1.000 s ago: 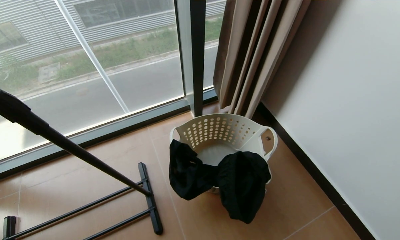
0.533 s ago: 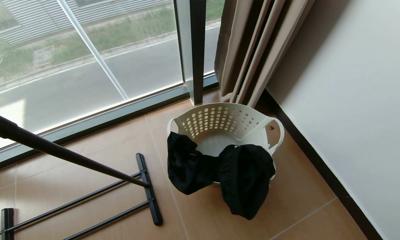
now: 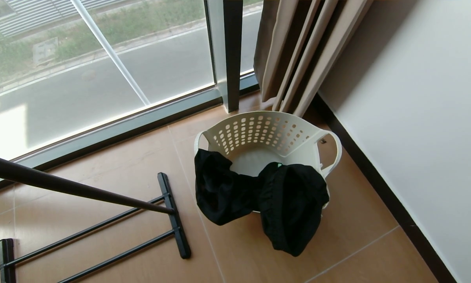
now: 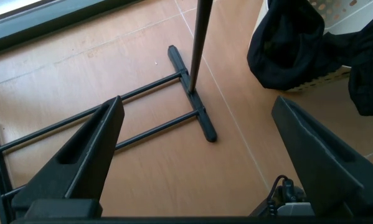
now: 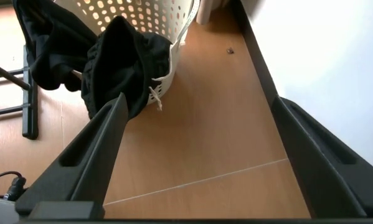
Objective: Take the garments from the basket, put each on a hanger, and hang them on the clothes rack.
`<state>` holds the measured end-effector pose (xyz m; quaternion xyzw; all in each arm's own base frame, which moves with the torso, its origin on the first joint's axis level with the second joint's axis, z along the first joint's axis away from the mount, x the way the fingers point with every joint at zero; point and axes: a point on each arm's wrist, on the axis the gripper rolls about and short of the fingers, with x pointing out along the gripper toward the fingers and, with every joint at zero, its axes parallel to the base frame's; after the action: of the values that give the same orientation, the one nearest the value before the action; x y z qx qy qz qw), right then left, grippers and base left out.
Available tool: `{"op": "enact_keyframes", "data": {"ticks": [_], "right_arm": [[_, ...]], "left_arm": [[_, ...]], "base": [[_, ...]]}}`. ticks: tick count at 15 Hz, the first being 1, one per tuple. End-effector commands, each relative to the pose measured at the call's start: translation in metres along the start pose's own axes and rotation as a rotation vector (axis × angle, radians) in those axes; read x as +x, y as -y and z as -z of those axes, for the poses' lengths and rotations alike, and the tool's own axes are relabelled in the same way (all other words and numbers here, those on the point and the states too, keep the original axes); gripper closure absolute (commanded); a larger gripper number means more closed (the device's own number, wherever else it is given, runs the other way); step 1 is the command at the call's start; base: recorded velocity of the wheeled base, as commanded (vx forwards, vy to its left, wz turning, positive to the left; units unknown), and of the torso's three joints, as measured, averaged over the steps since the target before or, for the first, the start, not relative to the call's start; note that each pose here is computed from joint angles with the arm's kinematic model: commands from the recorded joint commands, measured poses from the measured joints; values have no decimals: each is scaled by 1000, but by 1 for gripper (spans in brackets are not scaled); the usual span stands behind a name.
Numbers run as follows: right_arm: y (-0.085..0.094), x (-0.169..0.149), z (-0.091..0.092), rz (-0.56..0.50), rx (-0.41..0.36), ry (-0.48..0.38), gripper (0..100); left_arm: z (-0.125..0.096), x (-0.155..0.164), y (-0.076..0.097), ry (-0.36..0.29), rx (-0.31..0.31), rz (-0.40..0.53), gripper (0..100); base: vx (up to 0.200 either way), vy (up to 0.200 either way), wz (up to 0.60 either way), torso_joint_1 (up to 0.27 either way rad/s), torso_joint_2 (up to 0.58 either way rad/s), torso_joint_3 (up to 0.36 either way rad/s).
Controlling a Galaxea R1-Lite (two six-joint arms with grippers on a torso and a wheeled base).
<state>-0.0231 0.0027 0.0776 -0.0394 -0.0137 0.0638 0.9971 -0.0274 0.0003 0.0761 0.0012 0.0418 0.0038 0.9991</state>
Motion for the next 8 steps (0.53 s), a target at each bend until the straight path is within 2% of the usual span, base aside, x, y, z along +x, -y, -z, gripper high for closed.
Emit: {"op": "enact_keyframes", "data": {"ticks": [1,2,3,4,5,8], "right_arm": [[0,1,0,-1,1,-16,0],[1,4,-4,-13,3,-43,0],[3,11,-26,-61,10,-74,0],[5,19,-37,-110,15,-113,0],[6,28,-45,-157,14,-149,0],[2,68,-60,-294,-50,-240,0]], "left_arm": [[0,0,0,1,-2,0,0],[0,0,0,1,-2,0,0],[0,0,0,1,-2,0,0],[0,0,0,1,-2,0,0],[0,0,0,1,-2,0,0],[0,0,0,1,-2,0,0]], "base": [[0,0,0,0,0,0],[0,0,0,0,0,0],[0,0,0,0,0,0],[0,0,0,0,0,0],[0,0,0,0,0,0],[0,0,0,0,0,0]]}}
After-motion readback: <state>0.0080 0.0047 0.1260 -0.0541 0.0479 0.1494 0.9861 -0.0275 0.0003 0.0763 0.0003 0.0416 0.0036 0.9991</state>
